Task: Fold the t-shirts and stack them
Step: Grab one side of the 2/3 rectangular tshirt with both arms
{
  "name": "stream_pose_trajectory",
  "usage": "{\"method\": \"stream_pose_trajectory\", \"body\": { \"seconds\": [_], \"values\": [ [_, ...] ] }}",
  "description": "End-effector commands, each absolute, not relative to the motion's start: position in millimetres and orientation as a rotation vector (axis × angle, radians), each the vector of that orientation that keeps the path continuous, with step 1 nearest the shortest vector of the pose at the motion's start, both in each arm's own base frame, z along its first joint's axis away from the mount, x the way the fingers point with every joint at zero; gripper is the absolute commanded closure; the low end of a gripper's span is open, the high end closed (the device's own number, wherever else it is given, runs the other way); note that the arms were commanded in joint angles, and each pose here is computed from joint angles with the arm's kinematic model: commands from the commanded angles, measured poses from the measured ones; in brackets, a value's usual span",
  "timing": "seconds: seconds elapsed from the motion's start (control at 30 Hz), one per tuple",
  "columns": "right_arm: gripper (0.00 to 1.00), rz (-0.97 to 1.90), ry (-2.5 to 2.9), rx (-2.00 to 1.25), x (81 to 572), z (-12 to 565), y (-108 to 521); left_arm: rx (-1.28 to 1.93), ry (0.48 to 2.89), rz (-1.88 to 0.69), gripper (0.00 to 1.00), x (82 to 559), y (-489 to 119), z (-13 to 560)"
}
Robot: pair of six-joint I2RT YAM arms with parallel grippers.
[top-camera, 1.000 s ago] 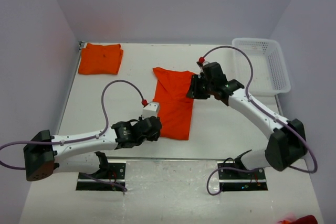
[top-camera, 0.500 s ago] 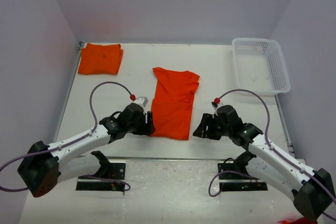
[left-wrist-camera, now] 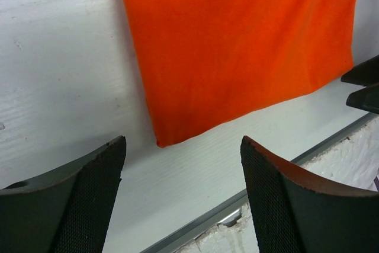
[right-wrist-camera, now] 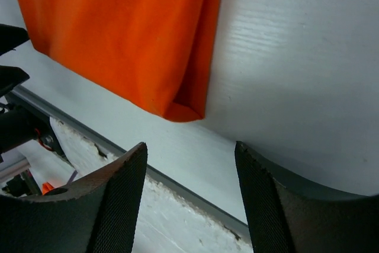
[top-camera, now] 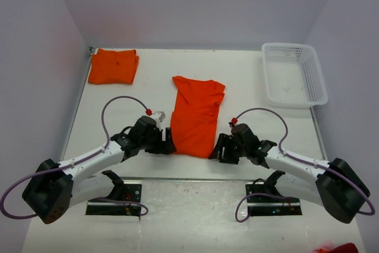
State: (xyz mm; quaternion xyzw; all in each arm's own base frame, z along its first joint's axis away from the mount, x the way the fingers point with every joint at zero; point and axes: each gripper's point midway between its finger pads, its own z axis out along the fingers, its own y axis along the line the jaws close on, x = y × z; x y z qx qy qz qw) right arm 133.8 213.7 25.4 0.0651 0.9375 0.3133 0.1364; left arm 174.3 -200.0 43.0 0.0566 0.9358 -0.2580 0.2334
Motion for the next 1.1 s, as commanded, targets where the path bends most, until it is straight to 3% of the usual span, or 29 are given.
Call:
{"method": "stream_pose_trajectory", "body": {
  "seconds": [0.0, 0.57, 1.07],
  "values": [
    [0.37, 0.884, 2.681, 0.192, 147.2, 21.7, 219.0, 0.2, 2.536, -0.779, 0.21, 177.7, -203.4, 47.2],
    [0.36, 0.74, 2.796, 0.338, 153.3, -19.0, 221.3, 0.166, 2.532, -0.789, 0.2, 183.5, -200.5, 47.9],
    [0.47, 0.654, 2.789, 0.407, 134.9, -20.3, 221.2, 0.166, 2.549, -0.788, 0.19, 180.4, -199.1, 40.9]
  ]
}}
